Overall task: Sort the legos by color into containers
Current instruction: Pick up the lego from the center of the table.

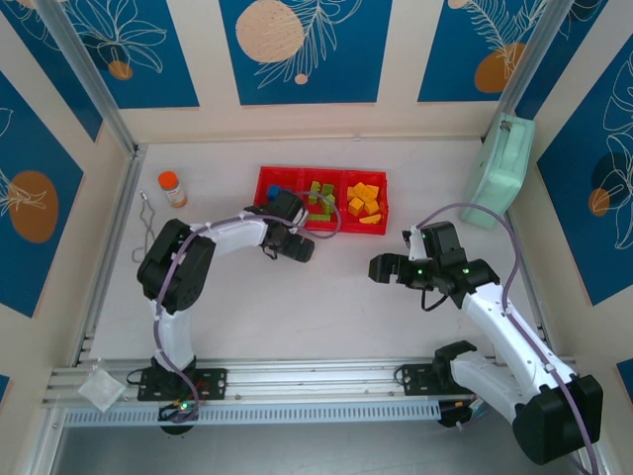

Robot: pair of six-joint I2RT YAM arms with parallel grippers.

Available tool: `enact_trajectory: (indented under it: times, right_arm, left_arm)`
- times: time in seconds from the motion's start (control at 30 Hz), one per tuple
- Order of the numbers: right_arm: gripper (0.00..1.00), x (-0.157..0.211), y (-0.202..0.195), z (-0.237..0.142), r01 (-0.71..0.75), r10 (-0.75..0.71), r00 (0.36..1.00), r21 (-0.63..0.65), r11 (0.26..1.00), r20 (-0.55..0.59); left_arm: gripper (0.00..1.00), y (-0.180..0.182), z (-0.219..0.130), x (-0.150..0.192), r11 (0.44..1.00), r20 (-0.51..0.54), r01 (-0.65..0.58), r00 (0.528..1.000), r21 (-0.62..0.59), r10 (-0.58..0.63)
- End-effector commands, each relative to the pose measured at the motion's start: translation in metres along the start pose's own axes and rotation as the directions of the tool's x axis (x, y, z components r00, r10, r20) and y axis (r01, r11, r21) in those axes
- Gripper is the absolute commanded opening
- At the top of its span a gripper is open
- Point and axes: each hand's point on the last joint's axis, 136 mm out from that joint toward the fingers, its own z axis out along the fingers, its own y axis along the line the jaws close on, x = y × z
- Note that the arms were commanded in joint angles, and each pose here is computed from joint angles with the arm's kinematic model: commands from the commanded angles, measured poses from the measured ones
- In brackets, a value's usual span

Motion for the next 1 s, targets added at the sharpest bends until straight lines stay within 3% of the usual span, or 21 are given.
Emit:
enact_trajectory:
  times: [0.0, 0.33, 0.6, 0.8, 0.97]
  right_arm:
    - [0.99, -0.002, 0.006, -0.005, 0.005, -0.005, 1.000, -0.020, 1.000, -0.007]
    - [0.99, -0.001, 0.004, -0.005, 0.000, 0.000, 1.000, -0.015, 1.000, -0.003]
    - [0.99, -0.001, 0.003, -0.008, 0.003, -0.003, 1.000, -0.004, 1.000, 0.008]
    - [0.99, -0.004, 0.000, -0.015, 0.006, -0.007, 0.998, 0.014, 1.000, 0.055]
    - [0.99, -0.013, -0.001, -0.025, 0.011, -0.015, 0.993, 0.036, 0.999, 0.117]
  left_arm:
    - [0.86, 0.009, 0.006, -0.011, 0.999, 0.010, -0.023, 1.000, -0.043, 0.023]
    - [0.53, 0.009, 0.007, -0.005, 0.999, -0.010, -0.020, 1.000, -0.029, 0.019]
    - [0.34, 0.006, -0.008, 0.001, 1.000, 0.028, 0.015, 1.000, 0.000, -0.015]
    - [0.25, 0.002, -0.042, -0.006, 0.996, 0.111, 0.081, 0.990, 0.035, -0.085]
    - [0.22, 0.015, -0.076, -0.021, 0.989, 0.187, 0.146, 0.972, -0.022, -0.139]
